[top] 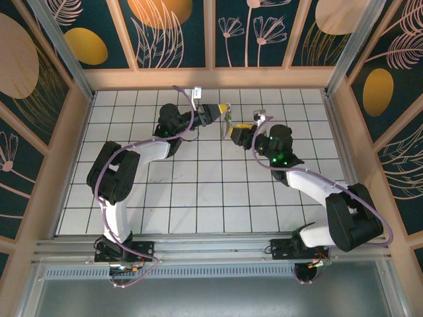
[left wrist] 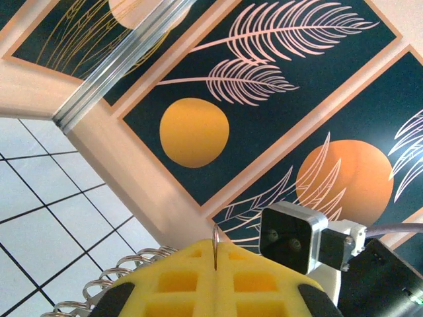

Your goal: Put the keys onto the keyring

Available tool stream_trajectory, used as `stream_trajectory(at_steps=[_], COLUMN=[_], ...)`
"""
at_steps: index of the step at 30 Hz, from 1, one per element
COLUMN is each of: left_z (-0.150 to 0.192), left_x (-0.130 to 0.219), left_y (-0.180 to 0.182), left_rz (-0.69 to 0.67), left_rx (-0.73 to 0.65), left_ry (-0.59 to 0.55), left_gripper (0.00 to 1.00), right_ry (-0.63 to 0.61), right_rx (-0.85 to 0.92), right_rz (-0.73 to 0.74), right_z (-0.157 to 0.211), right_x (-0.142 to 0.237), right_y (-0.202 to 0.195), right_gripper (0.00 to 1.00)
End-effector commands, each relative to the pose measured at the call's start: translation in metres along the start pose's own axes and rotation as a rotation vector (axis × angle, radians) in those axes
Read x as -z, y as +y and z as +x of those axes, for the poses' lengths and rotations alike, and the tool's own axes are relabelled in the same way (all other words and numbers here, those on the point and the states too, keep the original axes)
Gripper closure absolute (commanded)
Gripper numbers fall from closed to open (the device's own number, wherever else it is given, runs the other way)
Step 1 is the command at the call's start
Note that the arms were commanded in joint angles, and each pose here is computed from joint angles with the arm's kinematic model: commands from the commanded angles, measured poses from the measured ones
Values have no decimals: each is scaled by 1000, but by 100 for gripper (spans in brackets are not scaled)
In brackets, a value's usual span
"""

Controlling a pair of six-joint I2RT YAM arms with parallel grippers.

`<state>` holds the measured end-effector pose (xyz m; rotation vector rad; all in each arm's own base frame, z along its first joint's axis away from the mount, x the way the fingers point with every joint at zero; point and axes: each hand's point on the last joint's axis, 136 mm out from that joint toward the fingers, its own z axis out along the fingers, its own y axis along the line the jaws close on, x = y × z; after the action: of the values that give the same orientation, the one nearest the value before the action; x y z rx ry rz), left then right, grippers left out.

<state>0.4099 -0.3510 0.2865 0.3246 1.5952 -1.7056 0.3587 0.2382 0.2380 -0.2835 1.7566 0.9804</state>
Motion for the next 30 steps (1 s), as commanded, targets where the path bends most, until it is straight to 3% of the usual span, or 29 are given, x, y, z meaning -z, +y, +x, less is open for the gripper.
stream_trajectory(at_steps=[1,10,22,30], left_z=[-16,-16,-17,-17], left_x=[1,0,-1,-1], left_y=[-31,-34,-34,-34], left_rz=[61,66,68,68], left_rx=[-59,-60,-66,-66], left_ry=[-43,-42,-46,-49], left_gripper=[100,100,100,100], right_ry=[-68,-53,-3,37], right_rx=[67,79,69,55], right_rz=[-6,-9,-62,-152], right_z=[-28,-33,-18,-15], right_x=[-9,-33,-34,-37], right_y=[11,8,13,30], right_gripper=[55,57,100,100])
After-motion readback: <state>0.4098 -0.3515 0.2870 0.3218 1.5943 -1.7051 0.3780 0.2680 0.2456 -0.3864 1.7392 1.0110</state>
